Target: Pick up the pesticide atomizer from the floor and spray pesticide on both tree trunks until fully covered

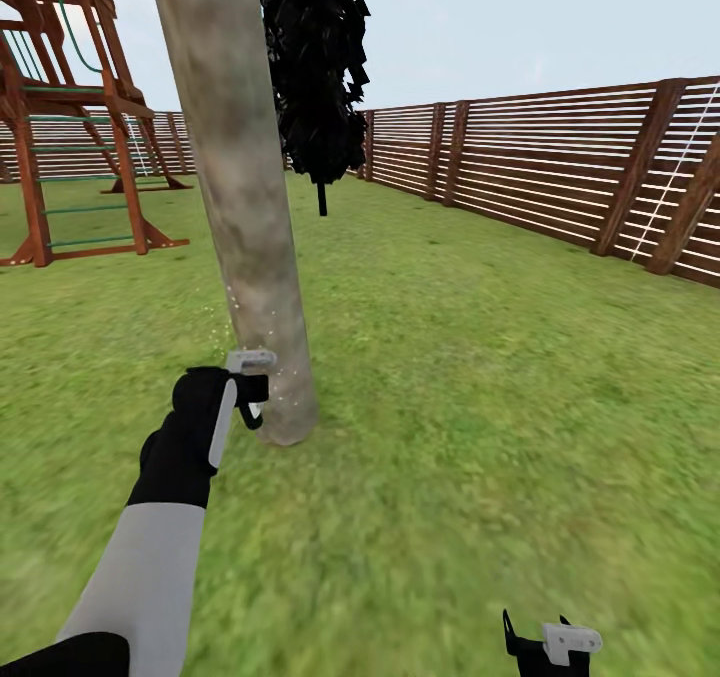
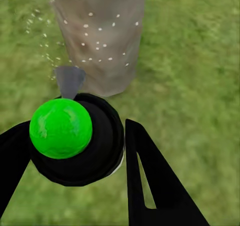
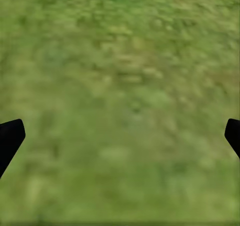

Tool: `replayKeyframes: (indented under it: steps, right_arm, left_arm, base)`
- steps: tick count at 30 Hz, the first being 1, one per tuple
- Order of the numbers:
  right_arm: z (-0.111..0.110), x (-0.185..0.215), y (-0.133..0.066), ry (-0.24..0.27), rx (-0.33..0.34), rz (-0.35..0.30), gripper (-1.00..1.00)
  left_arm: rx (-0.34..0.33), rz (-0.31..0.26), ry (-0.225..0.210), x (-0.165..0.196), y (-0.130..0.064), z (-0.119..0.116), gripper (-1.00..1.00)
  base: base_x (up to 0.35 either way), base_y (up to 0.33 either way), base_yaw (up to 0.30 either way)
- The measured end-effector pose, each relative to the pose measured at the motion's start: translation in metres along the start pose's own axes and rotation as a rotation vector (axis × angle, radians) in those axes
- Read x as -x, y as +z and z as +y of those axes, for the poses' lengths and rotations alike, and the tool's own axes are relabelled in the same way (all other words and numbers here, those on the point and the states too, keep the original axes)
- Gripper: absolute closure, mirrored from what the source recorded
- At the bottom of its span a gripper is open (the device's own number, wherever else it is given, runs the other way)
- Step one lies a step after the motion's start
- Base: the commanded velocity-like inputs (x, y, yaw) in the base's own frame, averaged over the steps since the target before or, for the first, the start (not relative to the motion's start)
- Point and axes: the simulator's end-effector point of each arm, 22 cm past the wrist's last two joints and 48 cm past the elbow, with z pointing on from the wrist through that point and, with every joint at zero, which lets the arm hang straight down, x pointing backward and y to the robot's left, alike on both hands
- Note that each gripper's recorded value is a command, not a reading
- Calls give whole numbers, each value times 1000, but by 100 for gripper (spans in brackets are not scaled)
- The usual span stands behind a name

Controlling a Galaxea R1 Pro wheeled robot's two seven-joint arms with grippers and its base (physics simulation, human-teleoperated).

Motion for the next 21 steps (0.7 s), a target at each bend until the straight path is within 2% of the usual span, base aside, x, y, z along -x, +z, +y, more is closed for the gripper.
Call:
replayKeyframes:
  steps: [3, 7, 12, 21]
  right_arm:
    - [0, 0, 0, 0, 0, 0, -100]
    - [0, 0, 0, -1, 1, 0, -100]
    - [0, 0, 0, 0, 0, 0, -100]
    - [0, 1, 0, 0, 0, -1, -100]
  left_arm:
    - [16, 29, 1, -18, 6, 8, 100]
    - [21, 40, 2, -25, 8, 12, 100]
    - [24, 41, 5, -25, 8, 12, 100]
    - [27, 25, -3, -20, 5, 15, 100]
  base:
    - [42, -149, 0]
    - [79, -253, 100]
    - [91, -265, 215]
    - [4, -275, 10]
